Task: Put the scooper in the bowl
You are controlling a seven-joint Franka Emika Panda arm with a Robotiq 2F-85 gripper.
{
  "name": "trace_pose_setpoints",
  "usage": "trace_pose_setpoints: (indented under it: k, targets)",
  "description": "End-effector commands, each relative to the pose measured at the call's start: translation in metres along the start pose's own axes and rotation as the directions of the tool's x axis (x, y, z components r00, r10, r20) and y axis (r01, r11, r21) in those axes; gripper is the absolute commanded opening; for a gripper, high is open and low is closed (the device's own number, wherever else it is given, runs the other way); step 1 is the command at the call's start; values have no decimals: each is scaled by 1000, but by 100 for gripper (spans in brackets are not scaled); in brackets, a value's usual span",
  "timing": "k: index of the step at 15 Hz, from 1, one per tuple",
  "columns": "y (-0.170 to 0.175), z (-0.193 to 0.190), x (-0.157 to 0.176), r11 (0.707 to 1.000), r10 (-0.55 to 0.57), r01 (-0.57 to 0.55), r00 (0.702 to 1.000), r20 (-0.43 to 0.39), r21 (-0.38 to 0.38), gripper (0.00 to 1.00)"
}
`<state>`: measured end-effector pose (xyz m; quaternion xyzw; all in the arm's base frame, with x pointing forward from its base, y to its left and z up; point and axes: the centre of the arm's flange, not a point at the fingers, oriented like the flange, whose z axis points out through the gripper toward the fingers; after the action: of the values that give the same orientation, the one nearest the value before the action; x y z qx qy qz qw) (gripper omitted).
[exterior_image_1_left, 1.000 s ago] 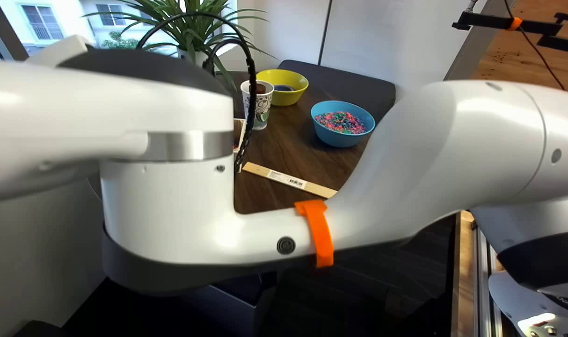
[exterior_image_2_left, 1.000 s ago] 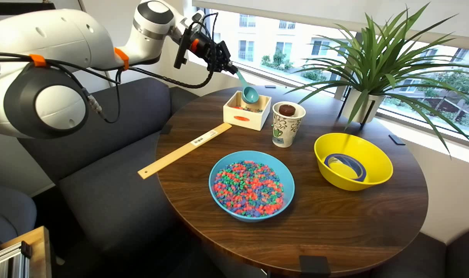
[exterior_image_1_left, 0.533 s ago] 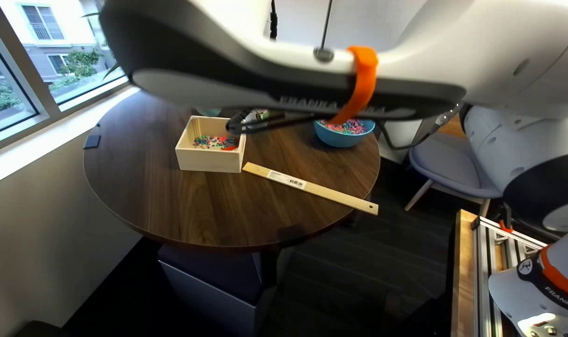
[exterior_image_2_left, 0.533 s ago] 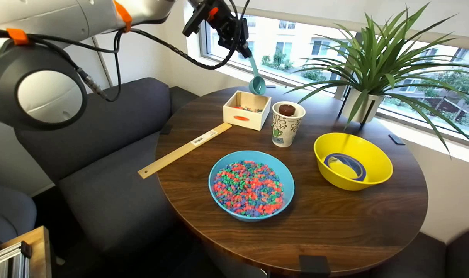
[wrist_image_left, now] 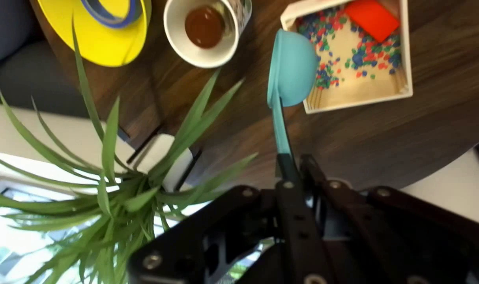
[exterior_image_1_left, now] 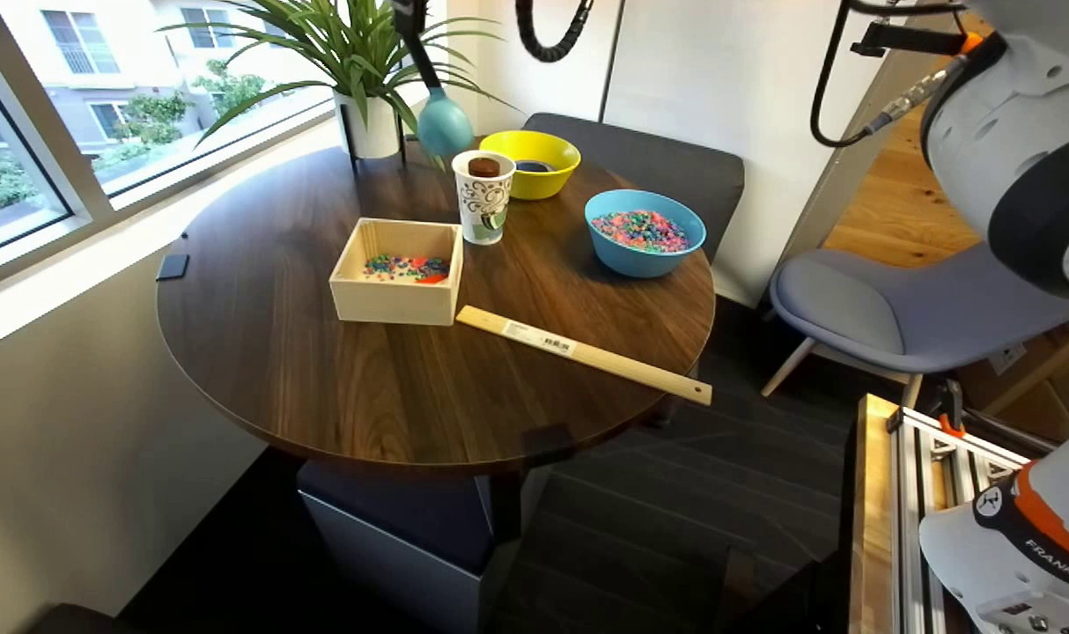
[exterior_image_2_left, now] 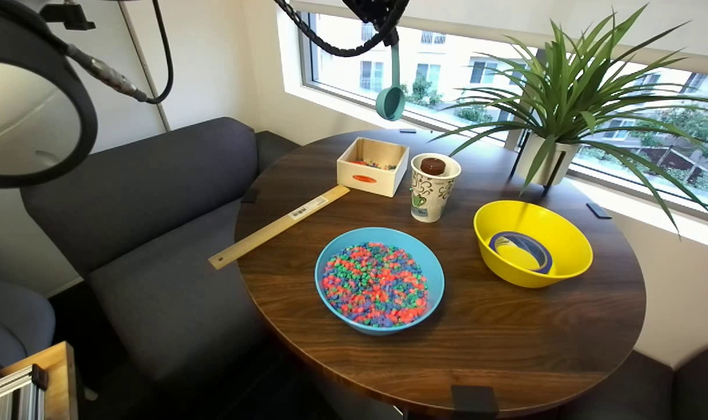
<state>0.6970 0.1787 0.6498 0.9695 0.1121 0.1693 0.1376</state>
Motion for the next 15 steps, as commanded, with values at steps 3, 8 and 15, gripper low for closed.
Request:
trace_pose_setpoints:
  k: [3,8,15]
  targets:
    - [45,17,-98,991,133,-131,949,286,-26,4]
    - [57,7,-53,985,169,-173,923,347,-21,8]
    - [96,52,-80,950,309,-304,868,388,-78,2]
